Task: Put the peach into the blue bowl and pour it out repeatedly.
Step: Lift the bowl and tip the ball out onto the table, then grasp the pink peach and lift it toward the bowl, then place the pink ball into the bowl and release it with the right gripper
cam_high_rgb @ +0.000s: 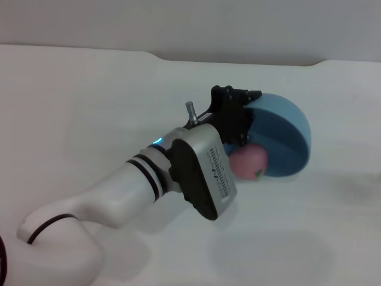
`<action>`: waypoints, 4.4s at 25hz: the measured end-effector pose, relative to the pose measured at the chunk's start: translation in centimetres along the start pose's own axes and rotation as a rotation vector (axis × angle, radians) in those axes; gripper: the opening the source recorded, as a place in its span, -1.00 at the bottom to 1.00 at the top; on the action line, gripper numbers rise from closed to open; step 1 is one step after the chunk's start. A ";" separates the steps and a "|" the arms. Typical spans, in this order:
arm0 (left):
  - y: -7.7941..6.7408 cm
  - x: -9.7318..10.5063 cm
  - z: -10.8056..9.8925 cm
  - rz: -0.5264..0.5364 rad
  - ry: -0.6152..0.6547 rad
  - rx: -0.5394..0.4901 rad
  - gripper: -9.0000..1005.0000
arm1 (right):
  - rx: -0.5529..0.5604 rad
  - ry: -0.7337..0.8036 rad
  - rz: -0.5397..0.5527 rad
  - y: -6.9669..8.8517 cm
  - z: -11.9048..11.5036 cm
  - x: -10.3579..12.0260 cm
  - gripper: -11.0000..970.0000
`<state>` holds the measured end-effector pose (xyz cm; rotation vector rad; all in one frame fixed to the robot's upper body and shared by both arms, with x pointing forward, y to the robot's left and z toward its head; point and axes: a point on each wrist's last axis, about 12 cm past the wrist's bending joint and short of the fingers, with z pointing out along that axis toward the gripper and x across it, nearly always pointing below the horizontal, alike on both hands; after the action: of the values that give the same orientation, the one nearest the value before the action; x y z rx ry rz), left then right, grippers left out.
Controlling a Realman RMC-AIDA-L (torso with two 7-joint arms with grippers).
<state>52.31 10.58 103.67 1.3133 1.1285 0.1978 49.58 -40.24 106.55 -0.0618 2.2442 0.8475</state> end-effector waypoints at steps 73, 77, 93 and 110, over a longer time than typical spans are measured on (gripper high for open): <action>19.1 5.5 -3.6 -1.313 0.786 0.249 -0.99 | -0.401 0.393 -0.754 16.8 21.2 1.8 0.33; 19.1 5.4 -3.5 -1.309 0.785 0.250 -0.98 | -0.368 0.407 -0.763 16.7 21.6 2.7 0.33; 18.8 5.5 -3.6 -1.305 0.797 0.265 -0.99 | -0.356 0.336 -0.625 16.2 21.1 3.6 0.17; 16.5 6.2 -4.2 -1.333 0.851 0.320 -0.99 | -0.370 -0.063 -0.161 5.9 8.0 0.7 -0.76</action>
<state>59.85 22.86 114.71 0.4476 2.6037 -0.4829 52.33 -30.71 105.22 -0.3777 1.9683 1.1468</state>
